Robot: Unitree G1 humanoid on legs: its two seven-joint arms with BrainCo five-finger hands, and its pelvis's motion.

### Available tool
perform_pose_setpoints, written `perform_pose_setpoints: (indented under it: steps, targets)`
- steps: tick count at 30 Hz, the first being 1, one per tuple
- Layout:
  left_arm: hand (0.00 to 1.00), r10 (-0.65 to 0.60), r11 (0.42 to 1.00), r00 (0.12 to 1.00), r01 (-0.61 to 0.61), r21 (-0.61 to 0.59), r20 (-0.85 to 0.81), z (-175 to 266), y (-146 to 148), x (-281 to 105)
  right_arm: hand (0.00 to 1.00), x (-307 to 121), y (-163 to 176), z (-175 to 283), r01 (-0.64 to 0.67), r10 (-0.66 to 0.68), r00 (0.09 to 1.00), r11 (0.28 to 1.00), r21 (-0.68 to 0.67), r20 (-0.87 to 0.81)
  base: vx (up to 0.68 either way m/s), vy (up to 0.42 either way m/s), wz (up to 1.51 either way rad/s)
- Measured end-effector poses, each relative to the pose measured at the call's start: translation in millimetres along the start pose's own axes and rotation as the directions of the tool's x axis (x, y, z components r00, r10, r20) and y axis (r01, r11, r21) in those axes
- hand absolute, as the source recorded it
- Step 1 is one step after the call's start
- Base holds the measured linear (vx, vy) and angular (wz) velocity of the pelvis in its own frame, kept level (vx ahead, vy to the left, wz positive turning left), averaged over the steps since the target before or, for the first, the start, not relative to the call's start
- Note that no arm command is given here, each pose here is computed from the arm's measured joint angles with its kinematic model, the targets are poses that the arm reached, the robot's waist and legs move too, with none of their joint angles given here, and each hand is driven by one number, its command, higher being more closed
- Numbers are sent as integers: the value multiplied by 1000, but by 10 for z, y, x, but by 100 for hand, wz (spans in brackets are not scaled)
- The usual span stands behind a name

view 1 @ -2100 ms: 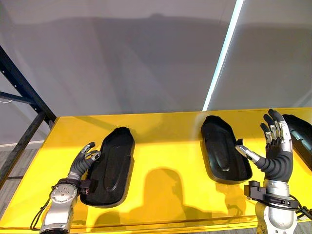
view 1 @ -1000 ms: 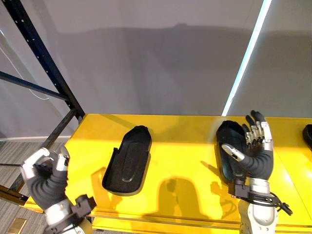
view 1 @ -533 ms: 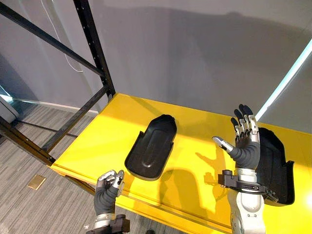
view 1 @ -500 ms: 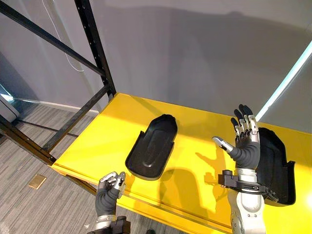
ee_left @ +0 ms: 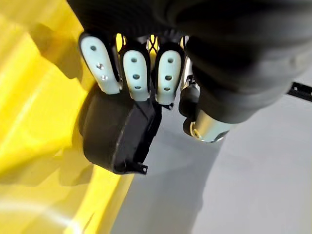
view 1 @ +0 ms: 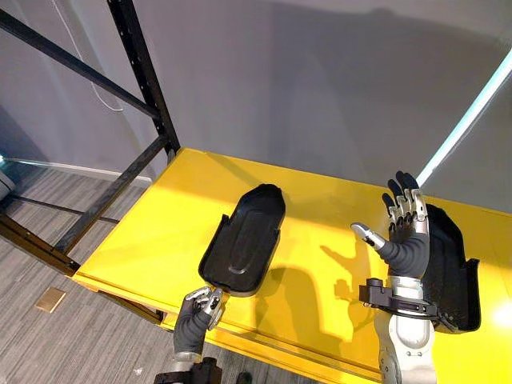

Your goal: Walk over and take plastic housings, then place them on the shelf

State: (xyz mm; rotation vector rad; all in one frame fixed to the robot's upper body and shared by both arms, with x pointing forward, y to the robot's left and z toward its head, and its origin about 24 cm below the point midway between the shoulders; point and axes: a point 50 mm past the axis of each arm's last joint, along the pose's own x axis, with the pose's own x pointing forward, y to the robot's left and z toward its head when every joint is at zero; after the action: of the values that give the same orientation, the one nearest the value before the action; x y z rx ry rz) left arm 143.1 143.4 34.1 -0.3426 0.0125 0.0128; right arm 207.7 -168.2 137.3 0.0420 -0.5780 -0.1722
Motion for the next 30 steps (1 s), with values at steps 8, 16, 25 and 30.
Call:
perform_pose_setpoints:
  steps: [8, 16, 25, 30]
  targets:
    - [100, 45, 999, 999, -46, 17, 17, 8, 87, 77, 0, 14, -64, 23, 24, -23, 1000, 1000, -9, 12, -21, -2, -23]
    - [100, 85, 996, 996, -86, 29, 18, -24, 156, 176, 0, -8, -124, 21, 58, -58, 998, 998, 13, 3, -11, -4, -7]
    - [100, 150, 985, 988, -152, 75, 31, -21, 269, 246, 0, -46, -180, 5, 86, -85, 996, 996, 8, -11, -30, -1, -5]
    - [100, 174, 982, 981, -179, 55, 83, 86, 244, 244, 0, -51, -188, 4, 85, -85, 996, 996, 4, -13, 0, 0, 0]
